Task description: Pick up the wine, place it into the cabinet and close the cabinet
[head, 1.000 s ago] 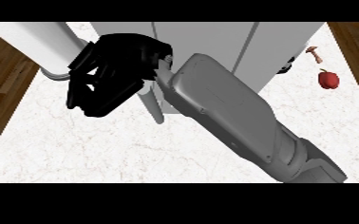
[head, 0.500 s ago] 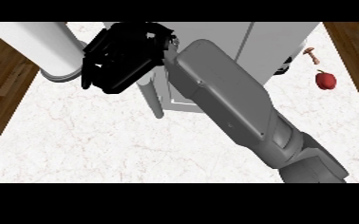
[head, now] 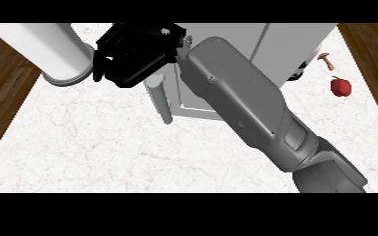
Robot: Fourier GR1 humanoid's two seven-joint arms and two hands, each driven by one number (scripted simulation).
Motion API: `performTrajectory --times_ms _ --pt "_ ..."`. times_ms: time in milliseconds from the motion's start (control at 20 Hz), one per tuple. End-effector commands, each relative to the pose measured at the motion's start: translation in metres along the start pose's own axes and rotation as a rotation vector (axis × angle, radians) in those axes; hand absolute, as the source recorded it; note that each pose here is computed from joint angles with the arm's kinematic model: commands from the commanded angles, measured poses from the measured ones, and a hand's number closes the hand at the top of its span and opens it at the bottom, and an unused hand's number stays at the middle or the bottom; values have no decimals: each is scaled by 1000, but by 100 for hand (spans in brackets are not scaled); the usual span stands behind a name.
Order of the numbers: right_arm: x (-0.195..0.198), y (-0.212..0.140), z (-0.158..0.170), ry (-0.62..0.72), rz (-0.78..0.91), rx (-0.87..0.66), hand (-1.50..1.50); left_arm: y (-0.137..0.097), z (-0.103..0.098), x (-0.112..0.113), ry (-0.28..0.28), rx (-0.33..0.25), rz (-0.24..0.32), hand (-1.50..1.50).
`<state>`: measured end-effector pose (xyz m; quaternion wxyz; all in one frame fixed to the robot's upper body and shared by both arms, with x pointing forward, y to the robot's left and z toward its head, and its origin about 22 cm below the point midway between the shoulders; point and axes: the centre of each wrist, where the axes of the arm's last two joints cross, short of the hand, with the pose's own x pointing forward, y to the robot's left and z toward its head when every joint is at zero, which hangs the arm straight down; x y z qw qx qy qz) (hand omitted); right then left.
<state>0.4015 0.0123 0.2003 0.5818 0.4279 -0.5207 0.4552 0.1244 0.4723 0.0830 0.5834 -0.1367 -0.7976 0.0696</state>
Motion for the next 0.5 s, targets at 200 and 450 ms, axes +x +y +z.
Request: performTrajectory --times_ms 200,450 --pt "11 -54 62 -102 6 -363 150 -5 -8 -3 -26 -31 11 -150" --pt "11 -57 69 -137 2 -376 150 -11 -15 -3 0 -74 8 -150"
